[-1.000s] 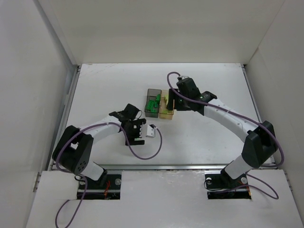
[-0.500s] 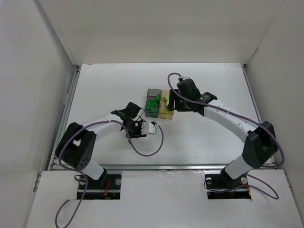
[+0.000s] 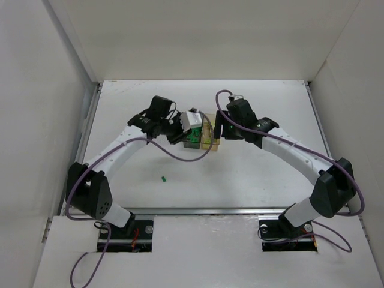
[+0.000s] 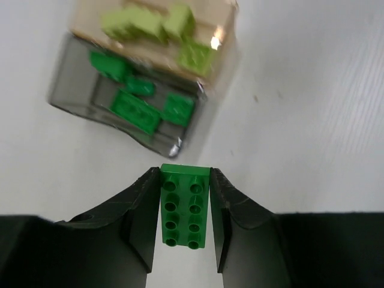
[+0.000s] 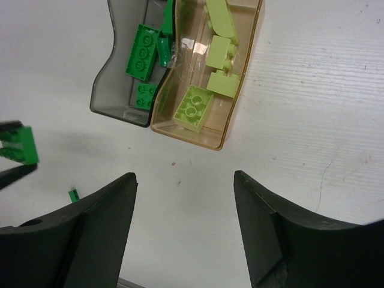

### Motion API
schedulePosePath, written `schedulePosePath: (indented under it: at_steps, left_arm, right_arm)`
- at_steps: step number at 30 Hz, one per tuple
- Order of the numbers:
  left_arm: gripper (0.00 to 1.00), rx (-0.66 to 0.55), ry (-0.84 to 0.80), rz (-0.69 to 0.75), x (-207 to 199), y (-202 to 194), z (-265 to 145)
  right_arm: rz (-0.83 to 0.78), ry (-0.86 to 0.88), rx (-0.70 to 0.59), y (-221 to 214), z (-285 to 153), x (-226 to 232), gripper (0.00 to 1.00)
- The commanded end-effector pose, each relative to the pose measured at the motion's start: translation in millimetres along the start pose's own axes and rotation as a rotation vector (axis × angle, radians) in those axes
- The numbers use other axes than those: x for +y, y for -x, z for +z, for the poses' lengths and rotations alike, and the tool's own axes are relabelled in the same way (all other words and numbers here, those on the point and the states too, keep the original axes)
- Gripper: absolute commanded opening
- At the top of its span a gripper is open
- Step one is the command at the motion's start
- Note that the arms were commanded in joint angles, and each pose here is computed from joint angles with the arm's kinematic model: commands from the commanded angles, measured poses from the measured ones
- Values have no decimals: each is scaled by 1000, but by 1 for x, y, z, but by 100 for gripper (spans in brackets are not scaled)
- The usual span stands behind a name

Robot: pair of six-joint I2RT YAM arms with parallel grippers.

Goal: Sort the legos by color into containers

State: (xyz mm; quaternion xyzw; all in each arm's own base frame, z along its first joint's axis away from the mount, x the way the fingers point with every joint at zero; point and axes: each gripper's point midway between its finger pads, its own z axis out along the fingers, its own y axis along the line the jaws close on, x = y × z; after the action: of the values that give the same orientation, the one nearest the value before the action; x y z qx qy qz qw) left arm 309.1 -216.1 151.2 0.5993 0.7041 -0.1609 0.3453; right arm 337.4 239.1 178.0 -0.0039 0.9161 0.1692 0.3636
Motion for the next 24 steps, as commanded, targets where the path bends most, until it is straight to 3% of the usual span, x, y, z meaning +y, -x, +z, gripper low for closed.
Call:
schedulePosePath:
  at_steps: [1, 3, 11, 16, 17, 19, 21, 24]
  left_arm:
    - [0, -205, 39, -181, 24, 63, 1]
    - [0, -243, 40, -353, 45, 79, 24]
    - [3, -256, 119, -509, 89, 64, 65]
    - [31, -293, 139, -530, 103, 74, 63]
    - [46, -303, 143, -524, 106, 78, 61]
    - [58, -304, 142, -533, 106, 78, 61]
    - [67, -322, 149, -534, 106, 85, 53]
    - [69, -347, 199, -585, 118, 87, 29]
  right_arm:
    - [28, 22, -61, 13, -7, 7, 71]
    - [40, 18, -76, 17, -14, 6, 71]
    - [52, -4, -98, 18, -25, -2, 71]
    - [53, 2, -106, 18, -30, -2, 71]
    - [43, 1, -106, 18, -30, -3, 71]
    - [14, 3, -95, 14, -31, -1, 71]
    - [-32, 14, -102, 13, -34, 6, 71]
    - [-90, 35, -93, 6, -36, 16, 72]
